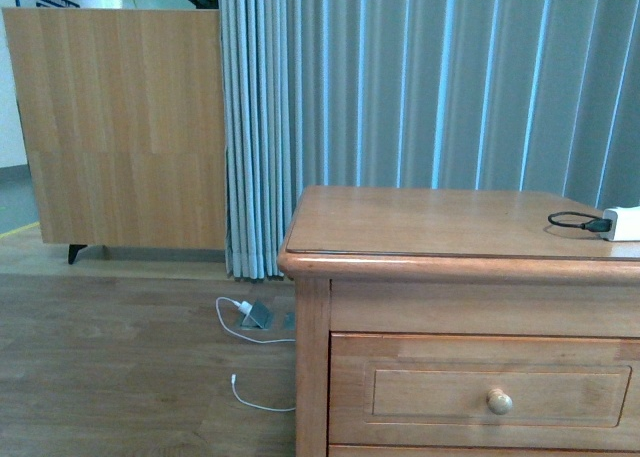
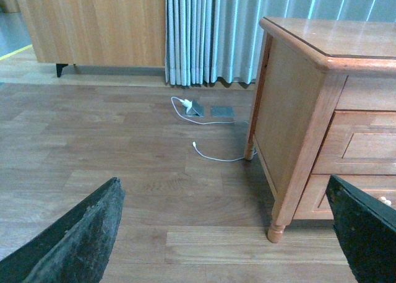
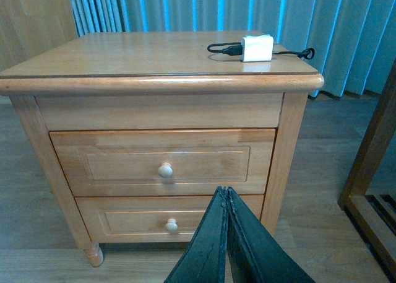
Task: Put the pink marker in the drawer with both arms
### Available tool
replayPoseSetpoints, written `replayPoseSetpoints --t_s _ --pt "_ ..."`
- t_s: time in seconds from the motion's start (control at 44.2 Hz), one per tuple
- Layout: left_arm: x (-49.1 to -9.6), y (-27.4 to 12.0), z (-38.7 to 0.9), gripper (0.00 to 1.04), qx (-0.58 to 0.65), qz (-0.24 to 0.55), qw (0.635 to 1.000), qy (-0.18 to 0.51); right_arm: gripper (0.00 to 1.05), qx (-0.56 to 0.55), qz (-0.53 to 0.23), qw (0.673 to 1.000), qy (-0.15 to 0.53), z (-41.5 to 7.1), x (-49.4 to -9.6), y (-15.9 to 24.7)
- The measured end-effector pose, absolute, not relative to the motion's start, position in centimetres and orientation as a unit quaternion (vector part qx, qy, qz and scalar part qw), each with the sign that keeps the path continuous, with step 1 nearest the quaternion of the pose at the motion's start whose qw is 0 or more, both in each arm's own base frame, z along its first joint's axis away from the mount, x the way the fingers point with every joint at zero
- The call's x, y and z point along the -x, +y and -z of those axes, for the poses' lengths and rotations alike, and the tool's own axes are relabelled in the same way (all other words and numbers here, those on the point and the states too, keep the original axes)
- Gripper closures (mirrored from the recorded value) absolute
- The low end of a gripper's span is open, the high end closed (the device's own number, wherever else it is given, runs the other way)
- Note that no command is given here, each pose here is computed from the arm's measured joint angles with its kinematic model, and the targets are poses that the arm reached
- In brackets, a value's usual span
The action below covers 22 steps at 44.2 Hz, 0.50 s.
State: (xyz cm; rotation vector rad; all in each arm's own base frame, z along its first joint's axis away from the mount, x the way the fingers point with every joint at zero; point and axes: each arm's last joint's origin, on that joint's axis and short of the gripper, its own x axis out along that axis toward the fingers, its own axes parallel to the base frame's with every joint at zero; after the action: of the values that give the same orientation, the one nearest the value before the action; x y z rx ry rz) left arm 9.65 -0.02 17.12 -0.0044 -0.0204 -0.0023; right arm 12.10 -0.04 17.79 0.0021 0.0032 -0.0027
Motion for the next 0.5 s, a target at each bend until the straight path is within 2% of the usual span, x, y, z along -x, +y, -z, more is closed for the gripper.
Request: replayPoseSetpoints --t_s 0.498 --pt "-9.6 0.0 -17.1 0.06 0.002 0.001 1.000 -0.010 1.03 -0.001 0.001 1.000 -0.004 -16.8 -10.9 0.0"
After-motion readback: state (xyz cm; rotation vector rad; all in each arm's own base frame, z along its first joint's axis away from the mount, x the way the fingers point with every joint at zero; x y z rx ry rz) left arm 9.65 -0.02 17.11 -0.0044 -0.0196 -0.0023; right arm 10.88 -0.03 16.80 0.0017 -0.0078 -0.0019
